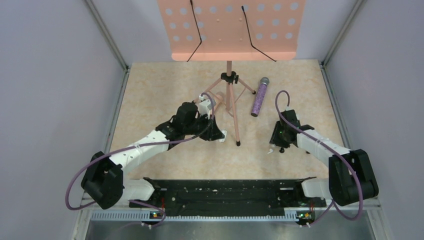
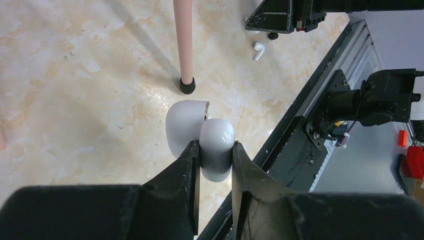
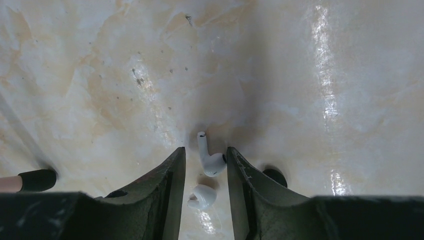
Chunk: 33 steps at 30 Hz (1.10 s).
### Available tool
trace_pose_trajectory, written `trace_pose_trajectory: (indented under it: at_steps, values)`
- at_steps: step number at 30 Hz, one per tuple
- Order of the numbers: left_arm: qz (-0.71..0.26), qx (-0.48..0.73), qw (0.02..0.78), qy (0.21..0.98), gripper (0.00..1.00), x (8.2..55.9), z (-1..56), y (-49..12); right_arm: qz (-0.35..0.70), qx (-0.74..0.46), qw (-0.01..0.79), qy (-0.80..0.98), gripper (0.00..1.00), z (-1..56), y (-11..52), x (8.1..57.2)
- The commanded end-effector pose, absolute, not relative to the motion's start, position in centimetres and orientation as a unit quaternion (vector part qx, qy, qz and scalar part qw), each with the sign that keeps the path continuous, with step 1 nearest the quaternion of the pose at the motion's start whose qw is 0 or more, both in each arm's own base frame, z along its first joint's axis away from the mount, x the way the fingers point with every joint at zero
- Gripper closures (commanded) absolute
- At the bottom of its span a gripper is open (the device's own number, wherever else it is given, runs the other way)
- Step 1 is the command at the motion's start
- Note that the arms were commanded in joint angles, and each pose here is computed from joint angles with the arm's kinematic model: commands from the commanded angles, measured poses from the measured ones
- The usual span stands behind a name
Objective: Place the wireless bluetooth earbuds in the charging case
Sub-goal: Move the right earbud to the center of the board.
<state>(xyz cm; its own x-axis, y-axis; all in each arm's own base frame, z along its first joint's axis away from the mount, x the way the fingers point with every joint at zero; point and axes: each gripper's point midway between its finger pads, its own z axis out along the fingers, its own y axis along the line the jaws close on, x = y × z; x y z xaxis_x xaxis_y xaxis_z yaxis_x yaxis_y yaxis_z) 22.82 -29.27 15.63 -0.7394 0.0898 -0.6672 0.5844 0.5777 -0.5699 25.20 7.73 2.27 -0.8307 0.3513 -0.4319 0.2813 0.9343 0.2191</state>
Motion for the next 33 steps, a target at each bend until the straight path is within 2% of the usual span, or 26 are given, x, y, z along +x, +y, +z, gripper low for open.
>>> trace_pose_trajectory:
  at_steps: [1, 11, 18, 29, 33]
  values:
    - [-0.418, 0.208, 0.317, 0.825, 1.00, 23.5, 16.7, -29.8, 0.069, 0.166, 0.234, 0.956, 0.64, 2.1, 7.6, 25.8]
    - [-0.432, 0.214, 0.299, 0.823, 1.00, 23.3, 16.5, -30.5, 0.033, 0.162, 0.246, 0.955, 0.64, 2.4, 6.1, 26.3]
    - [-0.431, 0.215, 0.295, 0.825, 1.00, 23.6, 16.3, -30.8, 0.052, 0.159, 0.232, 0.958, 0.62, 1.9, 6.6, 24.6]
    - [-0.429, 0.216, 0.294, 0.826, 1.00, 23.9, 16.4, -31.0, 0.080, 0.162, 0.230, 0.956, 0.74, 1.7, 7.5, 24.2]
    - [-0.430, 0.218, 0.293, 0.826, 1.00, 23.9, 16.5, -31.1, 0.084, 0.160, 0.229, 0.957, 0.74, 1.8, 7.7, 24.2]
